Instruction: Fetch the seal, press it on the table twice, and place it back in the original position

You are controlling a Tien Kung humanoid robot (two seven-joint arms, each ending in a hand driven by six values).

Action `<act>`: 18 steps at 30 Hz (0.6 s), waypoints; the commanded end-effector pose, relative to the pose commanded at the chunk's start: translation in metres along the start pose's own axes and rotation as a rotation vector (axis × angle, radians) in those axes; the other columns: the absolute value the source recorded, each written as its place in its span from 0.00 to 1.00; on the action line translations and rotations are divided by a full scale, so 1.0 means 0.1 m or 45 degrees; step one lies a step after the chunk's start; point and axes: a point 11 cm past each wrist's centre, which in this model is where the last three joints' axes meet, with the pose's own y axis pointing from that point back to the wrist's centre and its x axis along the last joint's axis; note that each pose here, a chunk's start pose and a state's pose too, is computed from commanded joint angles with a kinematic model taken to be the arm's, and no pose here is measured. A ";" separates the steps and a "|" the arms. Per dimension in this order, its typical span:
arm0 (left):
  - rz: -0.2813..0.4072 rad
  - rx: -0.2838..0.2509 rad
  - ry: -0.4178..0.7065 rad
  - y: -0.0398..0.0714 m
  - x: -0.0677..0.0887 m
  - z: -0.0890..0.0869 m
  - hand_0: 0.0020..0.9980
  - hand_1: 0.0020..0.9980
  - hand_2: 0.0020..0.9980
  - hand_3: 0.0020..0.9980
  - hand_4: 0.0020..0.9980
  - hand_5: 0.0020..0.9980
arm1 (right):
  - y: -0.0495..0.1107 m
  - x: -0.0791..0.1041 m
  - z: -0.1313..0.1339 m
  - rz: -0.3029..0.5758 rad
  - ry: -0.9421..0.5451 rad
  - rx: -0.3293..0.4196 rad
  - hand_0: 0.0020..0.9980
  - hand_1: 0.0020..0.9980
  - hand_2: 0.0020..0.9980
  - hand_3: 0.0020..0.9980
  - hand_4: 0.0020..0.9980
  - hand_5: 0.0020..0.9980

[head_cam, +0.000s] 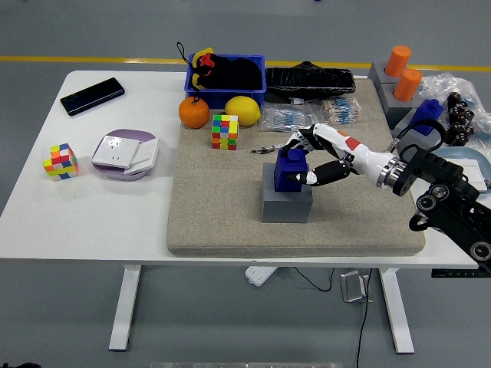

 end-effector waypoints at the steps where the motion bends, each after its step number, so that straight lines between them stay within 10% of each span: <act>1: 0.000 0.000 0.000 0.00 0.00 0.00 0.73 0.70 0.68 0.76 0.71 0.24 | 0.00 0.00 0.00 0.001 -0.003 -0.001 0.56 0.43 0.44 0.50 0.73 0.00; 18: 0.002 -0.006 0.003 0.00 0.01 0.01 0.73 0.70 0.68 0.75 0.71 0.25 | -0.01 -0.04 0.04 -0.008 -0.009 -0.026 0.57 0.44 0.45 0.51 0.74 0.00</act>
